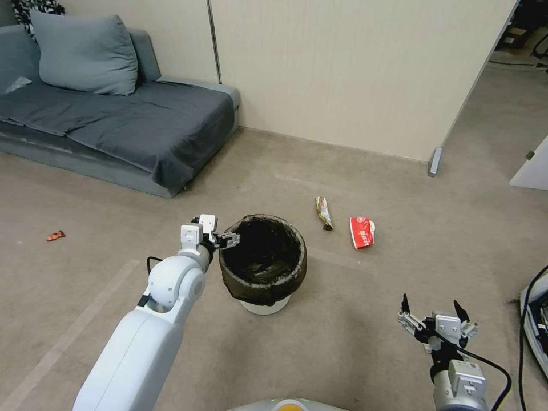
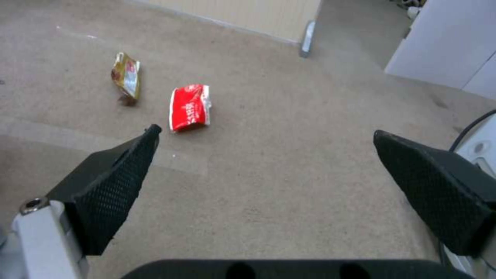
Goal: Pick up the trash bin, then pick up the garbage from the floor and place it into the trash bin.
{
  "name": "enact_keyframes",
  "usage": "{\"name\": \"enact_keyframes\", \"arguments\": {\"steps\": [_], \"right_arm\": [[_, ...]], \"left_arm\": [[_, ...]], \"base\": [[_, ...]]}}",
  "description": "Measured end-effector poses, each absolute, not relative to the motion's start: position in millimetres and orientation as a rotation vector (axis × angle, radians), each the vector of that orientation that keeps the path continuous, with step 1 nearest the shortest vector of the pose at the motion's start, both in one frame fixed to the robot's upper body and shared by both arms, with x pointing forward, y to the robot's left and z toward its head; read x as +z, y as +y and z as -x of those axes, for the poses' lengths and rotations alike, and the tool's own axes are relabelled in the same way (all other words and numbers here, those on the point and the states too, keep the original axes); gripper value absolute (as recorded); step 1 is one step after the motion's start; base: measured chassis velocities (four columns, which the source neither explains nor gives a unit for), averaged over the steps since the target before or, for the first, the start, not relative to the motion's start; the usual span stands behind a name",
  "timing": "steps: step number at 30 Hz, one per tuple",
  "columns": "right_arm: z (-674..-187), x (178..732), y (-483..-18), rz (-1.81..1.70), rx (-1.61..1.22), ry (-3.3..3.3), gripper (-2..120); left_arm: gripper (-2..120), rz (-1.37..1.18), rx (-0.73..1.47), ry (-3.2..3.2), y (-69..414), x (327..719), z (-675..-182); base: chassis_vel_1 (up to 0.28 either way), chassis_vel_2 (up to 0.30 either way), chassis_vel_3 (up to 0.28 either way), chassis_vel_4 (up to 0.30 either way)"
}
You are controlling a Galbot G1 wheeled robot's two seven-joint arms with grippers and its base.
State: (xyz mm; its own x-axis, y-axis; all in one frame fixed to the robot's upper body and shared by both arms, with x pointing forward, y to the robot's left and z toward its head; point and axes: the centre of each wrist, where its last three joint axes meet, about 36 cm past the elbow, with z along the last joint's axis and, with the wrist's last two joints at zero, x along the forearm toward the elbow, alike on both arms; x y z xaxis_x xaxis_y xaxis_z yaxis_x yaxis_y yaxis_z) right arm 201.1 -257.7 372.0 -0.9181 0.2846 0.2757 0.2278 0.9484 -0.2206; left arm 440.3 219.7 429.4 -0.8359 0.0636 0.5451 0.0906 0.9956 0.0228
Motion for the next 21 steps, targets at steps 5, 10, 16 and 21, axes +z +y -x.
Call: {"name": "enact_keyframes", "arguments": {"steps": [5,10,16,21], "right_arm": [[-200.6,371.2,-256.0,0.380,0.261,-2.794,100],[-200.5,370.7,-254.1,0.382,0.252,-2.795,100],[-200.5,369.5,-253.4,0.384,0.245,-2.795,100],[-200.2,368.3,-252.5,0.385,0.240,-2.798,100]], "left_arm": [[100,0.099,-0.062,-2.531,220.8,417.2,-446.3],[100,0.113,-0.056,-2.503,216.3,407.2,-452.8],[100,0.131,-0.054,-2.483,211.7,400.7,-455.8],[100,0.130,-0.052,-2.464,210.7,393.4,-458.3]], "base": [[0.000,0.000,0.000,0.000],[0.000,0.000,0.000,0.000],[0.000,0.000,0.000,0.000],[0.000,0.000,0.000,0.000]]}}
